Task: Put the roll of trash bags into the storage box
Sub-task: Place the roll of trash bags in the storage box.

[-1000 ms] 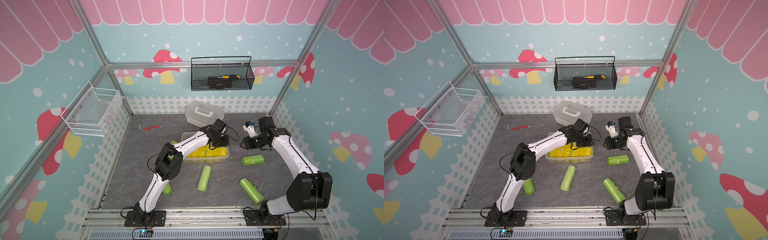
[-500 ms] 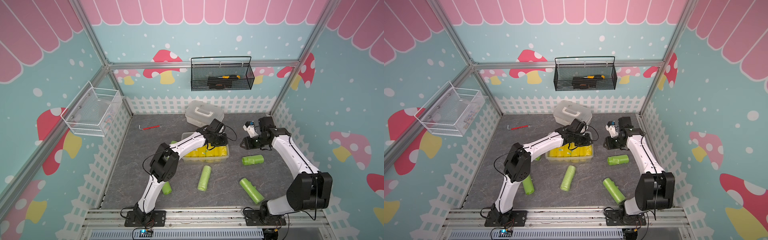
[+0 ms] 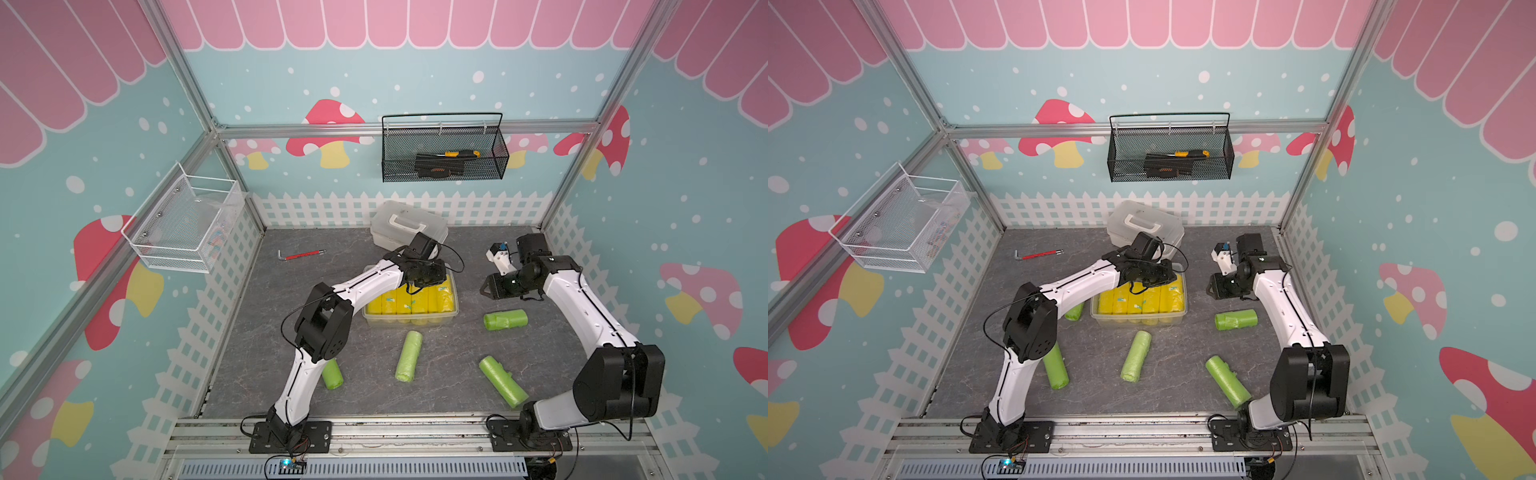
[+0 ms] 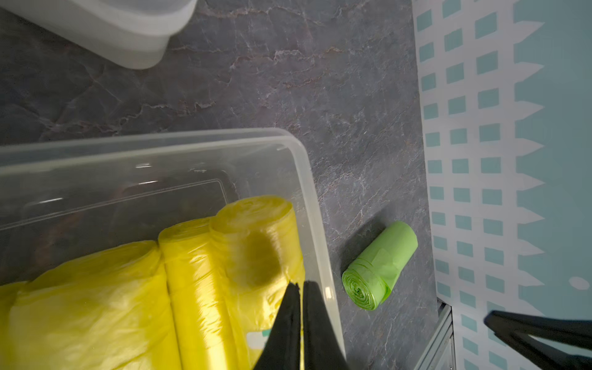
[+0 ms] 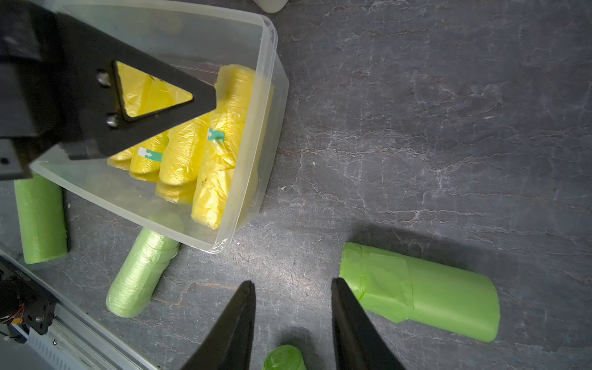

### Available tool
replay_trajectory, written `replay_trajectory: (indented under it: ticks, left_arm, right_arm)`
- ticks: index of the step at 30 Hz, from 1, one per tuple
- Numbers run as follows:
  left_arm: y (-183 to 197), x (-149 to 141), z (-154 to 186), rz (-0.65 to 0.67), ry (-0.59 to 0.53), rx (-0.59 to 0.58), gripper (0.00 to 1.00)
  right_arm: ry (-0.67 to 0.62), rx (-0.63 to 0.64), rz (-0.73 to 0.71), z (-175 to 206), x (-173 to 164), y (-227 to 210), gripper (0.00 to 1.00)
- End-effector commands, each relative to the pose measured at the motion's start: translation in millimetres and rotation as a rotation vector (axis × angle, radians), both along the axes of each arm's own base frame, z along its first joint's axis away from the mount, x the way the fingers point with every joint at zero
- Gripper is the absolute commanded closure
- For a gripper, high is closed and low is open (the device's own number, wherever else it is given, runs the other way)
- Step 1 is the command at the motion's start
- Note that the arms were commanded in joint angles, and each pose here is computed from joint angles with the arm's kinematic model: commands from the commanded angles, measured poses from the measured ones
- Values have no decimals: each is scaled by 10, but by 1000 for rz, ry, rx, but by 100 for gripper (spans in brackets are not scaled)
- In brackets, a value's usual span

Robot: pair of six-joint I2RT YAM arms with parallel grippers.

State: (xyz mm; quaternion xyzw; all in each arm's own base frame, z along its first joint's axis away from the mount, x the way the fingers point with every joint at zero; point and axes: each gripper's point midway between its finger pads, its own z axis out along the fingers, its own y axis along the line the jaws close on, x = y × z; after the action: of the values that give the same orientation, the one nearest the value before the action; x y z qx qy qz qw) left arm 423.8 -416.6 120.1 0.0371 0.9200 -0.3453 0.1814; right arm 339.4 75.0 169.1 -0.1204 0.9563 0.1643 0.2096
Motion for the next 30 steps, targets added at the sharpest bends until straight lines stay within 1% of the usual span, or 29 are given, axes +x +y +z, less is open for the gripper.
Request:
replay_trajectory:
  ticks: [1, 16, 22, 26, 30]
  left_arm:
    - [-47, -11, -115, -15, 20, -2, 91]
    - [-39, -70, -459, -20, 72, 37, 92]
    - [-29, -72, -509, -22, 76, 45, 92]
    - [-33, -66, -415, -23, 60, 37, 91]
    - [-22, -34, -108, -18, -2, 18, 88]
  right_arm:
    - [1, -4, -9, 47, -70, -35, 59]
    - [0, -2, -9, 55, -66, -33, 59]
    - [1, -2, -11, 58, -69, -34, 59]
    - [2, -3, -12, 53, -68, -36, 59]
    - [-2, -6, -13, 70, -63, -40, 59]
